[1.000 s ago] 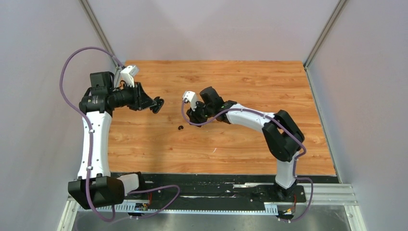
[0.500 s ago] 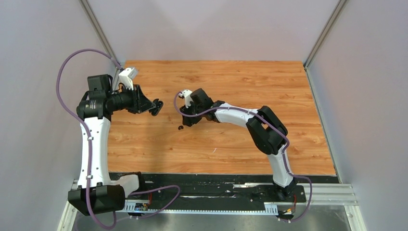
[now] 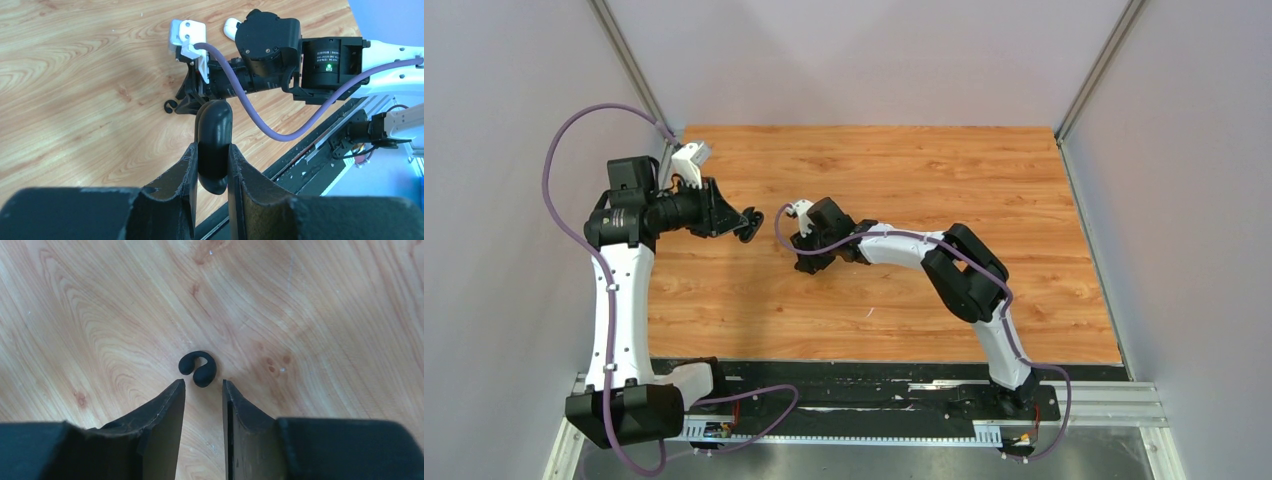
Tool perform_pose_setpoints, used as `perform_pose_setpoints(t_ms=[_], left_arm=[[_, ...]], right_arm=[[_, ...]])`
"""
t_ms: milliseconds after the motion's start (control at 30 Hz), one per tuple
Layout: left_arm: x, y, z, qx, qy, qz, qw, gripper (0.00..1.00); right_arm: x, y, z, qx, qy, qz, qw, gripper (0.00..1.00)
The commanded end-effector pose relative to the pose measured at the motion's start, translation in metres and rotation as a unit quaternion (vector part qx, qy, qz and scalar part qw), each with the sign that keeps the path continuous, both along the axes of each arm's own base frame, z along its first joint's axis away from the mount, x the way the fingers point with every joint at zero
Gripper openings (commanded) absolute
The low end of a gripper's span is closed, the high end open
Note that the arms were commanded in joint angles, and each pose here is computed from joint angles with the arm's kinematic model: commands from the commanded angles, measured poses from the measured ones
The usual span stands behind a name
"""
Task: Insert the wireless bluetooth earbuds into the charging case
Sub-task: Adjust the earbud at the center of the board.
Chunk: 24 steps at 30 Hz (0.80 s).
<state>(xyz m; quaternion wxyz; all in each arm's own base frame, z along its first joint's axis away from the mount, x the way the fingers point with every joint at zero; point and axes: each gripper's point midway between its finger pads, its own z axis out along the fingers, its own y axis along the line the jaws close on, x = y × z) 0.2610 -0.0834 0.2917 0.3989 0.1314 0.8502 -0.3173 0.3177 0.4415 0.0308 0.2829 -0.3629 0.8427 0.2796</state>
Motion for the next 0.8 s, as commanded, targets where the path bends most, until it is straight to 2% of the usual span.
perform_pose_setpoints(t_ms=[0,200,300,367,433,467,533,667,767], left_arm=[[-0.004,0.0,0.005,-0.007,-0.008,0.005,1.0,0.0],[-0.003,0.0,0.005,-0.008,-0.009,0.007,1.0,0.0],[-0.003,0.0,0.005,-0.007,-0.01,0.007,1.0,0.0],[-0.003,0.0,0.005,-0.008,-0.01,0.007,1.0,0.0],[-0.003,0.0,0.006,-0.007,-0.012,0.006,1.0,0.0],[-0.003,0.0,0.006,-0.007,-0.012,0.006,1.0,0.0],[-0.003,0.0,0.006,-0.006,-0.013,0.004,1.0,0.0],[-0.001,-0.002,0.005,-0.007,-0.018,-0.005,1.0,0.0],[0.0,-0.005,0.004,-0.012,-0.025,-0.024,0.999,0.0]], right_arm=[[0.018,0.009,0.008,0.013,-0.024,-0.026,0.999,0.32],[0.022,0.012,0.001,0.012,-0.029,-0.02,0.999,0.31],[0.022,0.013,-0.006,0.006,-0.04,-0.005,0.999,0.28],[0.022,0.012,-0.009,0.003,-0.05,0.011,0.999,0.18],[0.021,0.009,-0.01,-0.006,-0.068,0.029,0.997,0.04],[0.022,0.008,-0.004,-0.006,-0.084,0.04,0.996,0.0],[0.022,0.001,0.008,-0.008,-0.112,0.057,0.992,0.0],[0.0,-0.023,0.045,0.006,-0.168,0.147,0.975,0.0],[-0.036,-0.055,0.07,0.04,-0.207,0.265,0.941,0.0]])
